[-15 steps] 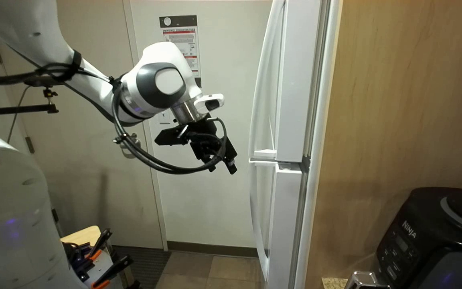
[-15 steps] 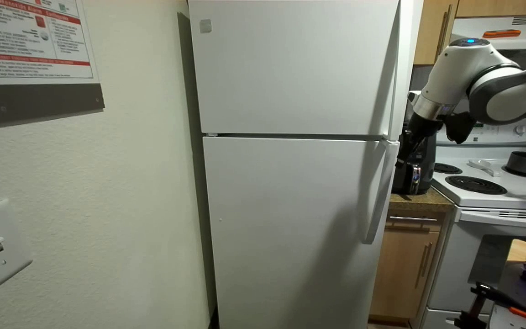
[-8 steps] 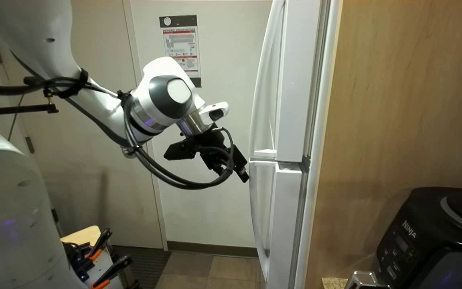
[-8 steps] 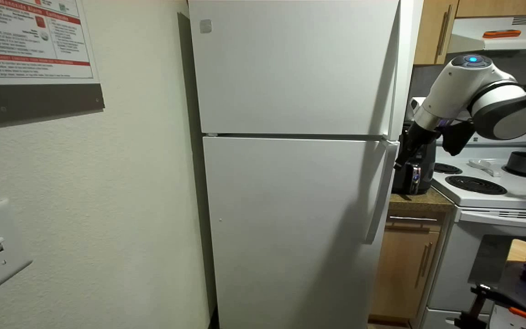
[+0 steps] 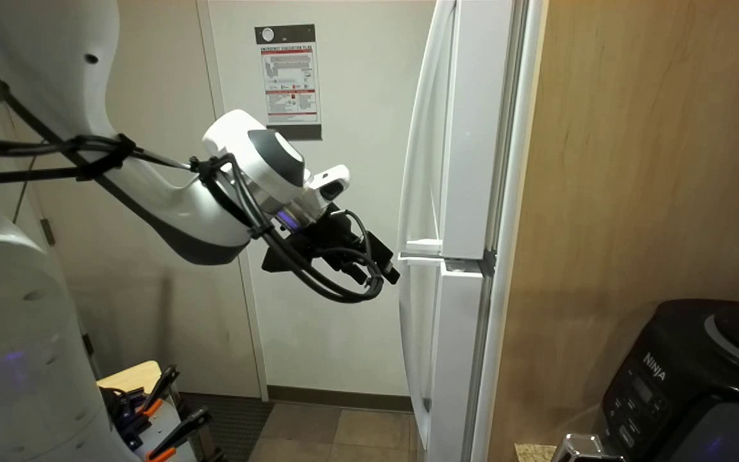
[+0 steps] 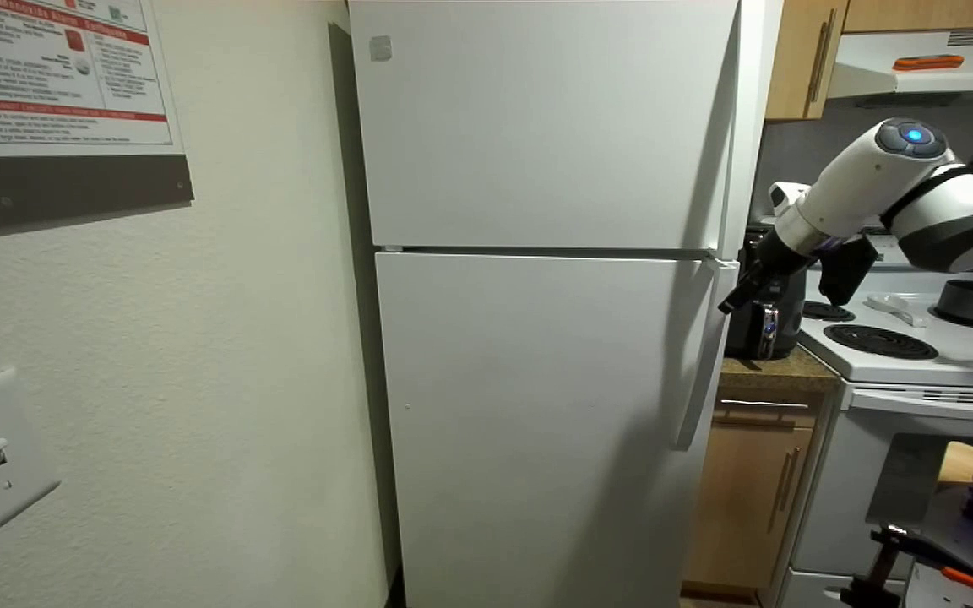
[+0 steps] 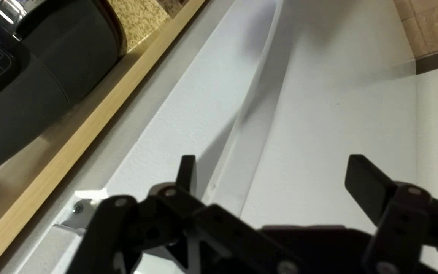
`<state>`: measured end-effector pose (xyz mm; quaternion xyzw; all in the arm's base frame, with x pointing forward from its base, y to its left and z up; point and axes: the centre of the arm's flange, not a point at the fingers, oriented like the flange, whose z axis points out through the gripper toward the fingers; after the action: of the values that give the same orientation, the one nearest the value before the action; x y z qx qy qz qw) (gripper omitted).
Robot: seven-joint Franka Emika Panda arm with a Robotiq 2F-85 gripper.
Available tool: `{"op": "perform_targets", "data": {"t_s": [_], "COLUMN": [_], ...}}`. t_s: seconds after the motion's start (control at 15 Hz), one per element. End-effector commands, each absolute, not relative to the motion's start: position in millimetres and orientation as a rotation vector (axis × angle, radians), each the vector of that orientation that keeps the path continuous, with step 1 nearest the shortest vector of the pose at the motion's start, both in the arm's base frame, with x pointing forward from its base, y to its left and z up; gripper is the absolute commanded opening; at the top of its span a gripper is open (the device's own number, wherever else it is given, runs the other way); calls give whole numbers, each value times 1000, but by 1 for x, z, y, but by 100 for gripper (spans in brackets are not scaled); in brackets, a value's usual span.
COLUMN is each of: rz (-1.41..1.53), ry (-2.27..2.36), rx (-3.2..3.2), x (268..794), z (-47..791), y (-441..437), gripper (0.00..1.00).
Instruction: Open the fridge
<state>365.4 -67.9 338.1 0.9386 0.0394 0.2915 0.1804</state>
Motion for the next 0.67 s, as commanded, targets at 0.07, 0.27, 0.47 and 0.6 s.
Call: {"op": "perform_targets", "data": {"t_s": [0.07, 0.27, 0.47, 0.6], "rz": [856, 837, 855, 882], "ry": [99, 43, -1, -18], "rx": [2626, 2610, 2588, 2571], "x": [351, 358, 363, 367], "z": [307, 296, 289, 288], "y": [-71, -86, -97, -101], "gripper": [100, 100, 100, 100]}}
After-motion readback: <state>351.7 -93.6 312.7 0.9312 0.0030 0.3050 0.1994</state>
